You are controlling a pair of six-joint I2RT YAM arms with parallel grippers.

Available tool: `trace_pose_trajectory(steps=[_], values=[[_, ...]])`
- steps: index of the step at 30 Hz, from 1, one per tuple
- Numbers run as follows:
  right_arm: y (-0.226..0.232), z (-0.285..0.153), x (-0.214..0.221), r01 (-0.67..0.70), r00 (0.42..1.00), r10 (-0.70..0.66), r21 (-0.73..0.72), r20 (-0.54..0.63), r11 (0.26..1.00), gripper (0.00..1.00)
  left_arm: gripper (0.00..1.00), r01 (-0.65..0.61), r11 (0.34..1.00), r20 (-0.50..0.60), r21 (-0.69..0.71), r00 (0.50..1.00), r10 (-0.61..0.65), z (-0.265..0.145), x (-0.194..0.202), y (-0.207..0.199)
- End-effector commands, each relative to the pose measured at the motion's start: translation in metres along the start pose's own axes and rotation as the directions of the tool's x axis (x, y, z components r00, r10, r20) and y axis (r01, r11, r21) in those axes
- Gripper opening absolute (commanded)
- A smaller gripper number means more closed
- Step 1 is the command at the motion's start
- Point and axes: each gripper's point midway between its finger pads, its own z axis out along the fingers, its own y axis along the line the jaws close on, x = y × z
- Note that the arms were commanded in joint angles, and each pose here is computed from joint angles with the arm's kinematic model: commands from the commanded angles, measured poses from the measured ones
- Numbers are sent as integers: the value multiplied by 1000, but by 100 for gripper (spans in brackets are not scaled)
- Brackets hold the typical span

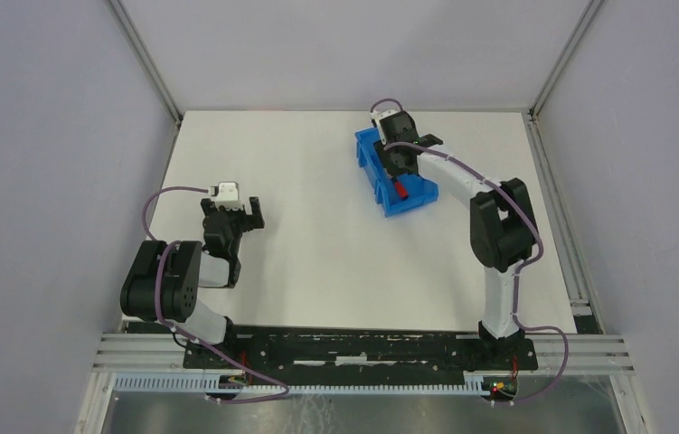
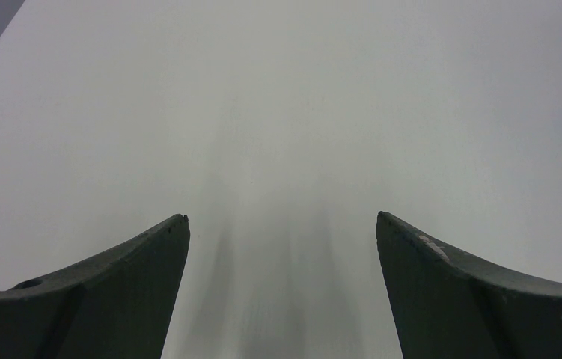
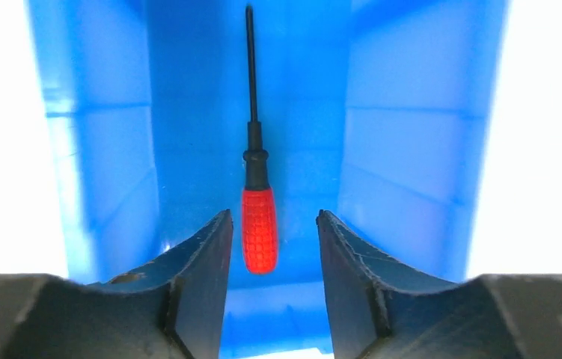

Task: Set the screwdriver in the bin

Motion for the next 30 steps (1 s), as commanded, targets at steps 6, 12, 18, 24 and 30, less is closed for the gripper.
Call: trace_pose_trajectory(steps=[6, 12, 18, 24, 30], values=[[-78, -179, -95, -184, 870, 108, 114, 482, 976, 98, 100, 33, 999, 52, 10, 998, -34, 1, -16, -1], [-120, -216, -23, -341, 758, 151, 187, 635, 921, 98, 100, 33, 999, 53, 10, 998, -34, 1, -16, -1], [-113, -183, 79, -372, 798, 169, 251, 579, 894, 98, 100, 33, 999, 54, 9, 998, -34, 1, -16, -1], [-101, -155, 155, -431, 779, 223, 241, 587, 870, 98, 100, 33, 999, 53, 9, 998, -34, 1, -16, -1], [-91, -138, 172, -408, 810, 234, 231, 537, 883, 98, 100, 33, 999, 54, 10, 998, -34, 1, -16, -1]])
